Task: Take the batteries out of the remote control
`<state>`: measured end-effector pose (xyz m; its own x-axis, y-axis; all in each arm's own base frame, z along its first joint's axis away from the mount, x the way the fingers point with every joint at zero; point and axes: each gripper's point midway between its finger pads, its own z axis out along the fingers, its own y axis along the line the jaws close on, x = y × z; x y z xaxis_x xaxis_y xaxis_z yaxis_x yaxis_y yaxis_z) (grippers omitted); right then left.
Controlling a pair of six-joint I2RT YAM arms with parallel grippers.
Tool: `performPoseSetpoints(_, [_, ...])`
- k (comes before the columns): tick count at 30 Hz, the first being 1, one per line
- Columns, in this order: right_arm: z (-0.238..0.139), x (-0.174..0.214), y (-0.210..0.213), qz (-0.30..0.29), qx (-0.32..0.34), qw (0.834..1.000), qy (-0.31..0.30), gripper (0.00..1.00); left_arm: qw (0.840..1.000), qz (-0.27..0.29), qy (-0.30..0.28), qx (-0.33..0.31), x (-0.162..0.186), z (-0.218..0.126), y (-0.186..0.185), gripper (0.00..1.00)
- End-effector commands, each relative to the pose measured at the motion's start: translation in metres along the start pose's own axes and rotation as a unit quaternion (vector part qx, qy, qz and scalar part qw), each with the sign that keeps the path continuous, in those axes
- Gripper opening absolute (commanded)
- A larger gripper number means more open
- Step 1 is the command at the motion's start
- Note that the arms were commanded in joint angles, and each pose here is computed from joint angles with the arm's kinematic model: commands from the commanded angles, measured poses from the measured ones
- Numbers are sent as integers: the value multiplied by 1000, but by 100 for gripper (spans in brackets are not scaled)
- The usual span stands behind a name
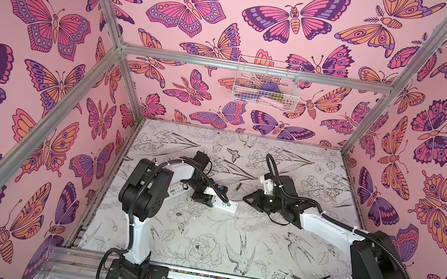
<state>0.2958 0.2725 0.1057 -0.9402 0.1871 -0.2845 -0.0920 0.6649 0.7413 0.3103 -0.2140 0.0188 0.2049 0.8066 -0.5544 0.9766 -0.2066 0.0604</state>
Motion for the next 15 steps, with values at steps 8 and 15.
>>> performPoseSetpoints(8, [0,7,13,10,-30,999,-7,0,998,-43,50,15,13,19,-56,55])
performPoseSetpoints(15, [10,18,30,2,-46,999,9,0,997,-41,70,-7,22,16,-56,68])
